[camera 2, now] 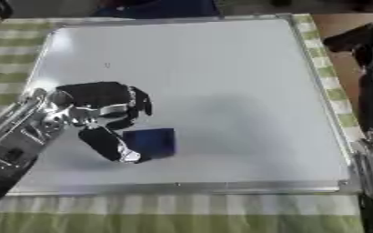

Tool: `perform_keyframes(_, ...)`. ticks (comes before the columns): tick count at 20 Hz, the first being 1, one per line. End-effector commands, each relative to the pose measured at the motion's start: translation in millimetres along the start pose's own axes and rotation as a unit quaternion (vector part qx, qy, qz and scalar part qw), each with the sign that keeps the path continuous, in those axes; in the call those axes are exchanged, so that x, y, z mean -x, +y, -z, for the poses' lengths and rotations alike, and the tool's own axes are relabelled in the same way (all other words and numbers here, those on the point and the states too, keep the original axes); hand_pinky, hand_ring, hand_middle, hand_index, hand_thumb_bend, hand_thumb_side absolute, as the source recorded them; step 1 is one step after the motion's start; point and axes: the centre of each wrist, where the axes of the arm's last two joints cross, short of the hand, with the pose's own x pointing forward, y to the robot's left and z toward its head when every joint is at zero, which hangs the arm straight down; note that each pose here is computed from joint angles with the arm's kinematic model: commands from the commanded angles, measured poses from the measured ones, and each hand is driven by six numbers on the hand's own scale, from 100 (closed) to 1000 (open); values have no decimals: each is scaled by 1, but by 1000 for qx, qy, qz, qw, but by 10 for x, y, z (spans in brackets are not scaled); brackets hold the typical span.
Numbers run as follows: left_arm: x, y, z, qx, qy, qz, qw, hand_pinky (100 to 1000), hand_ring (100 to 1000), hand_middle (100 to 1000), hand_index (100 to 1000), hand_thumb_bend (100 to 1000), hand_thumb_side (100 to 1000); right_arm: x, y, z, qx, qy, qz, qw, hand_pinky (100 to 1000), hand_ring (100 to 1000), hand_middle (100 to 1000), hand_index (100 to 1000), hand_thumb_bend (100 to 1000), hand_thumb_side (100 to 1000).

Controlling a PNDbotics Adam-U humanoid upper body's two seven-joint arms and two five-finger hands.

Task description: Wipe the whiteboard clean with a brush.

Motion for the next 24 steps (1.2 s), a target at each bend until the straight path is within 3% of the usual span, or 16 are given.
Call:
perform_keyframes(1, 37, 2, 20, -11, 7, 1, 1000, 679, 794, 745, 100, 416, 476, -67, -14, 54, -2, -17, -2, 1000, 705, 628, 493, 504, 100, 954)
perform_keyframes(24, 139, -234, 202, -13, 14, -17, 1000, 620, 769, 742, 100, 390, 445, -70, 3, 61, -3, -19, 2, 1000, 706, 628, 492, 503, 100, 956)
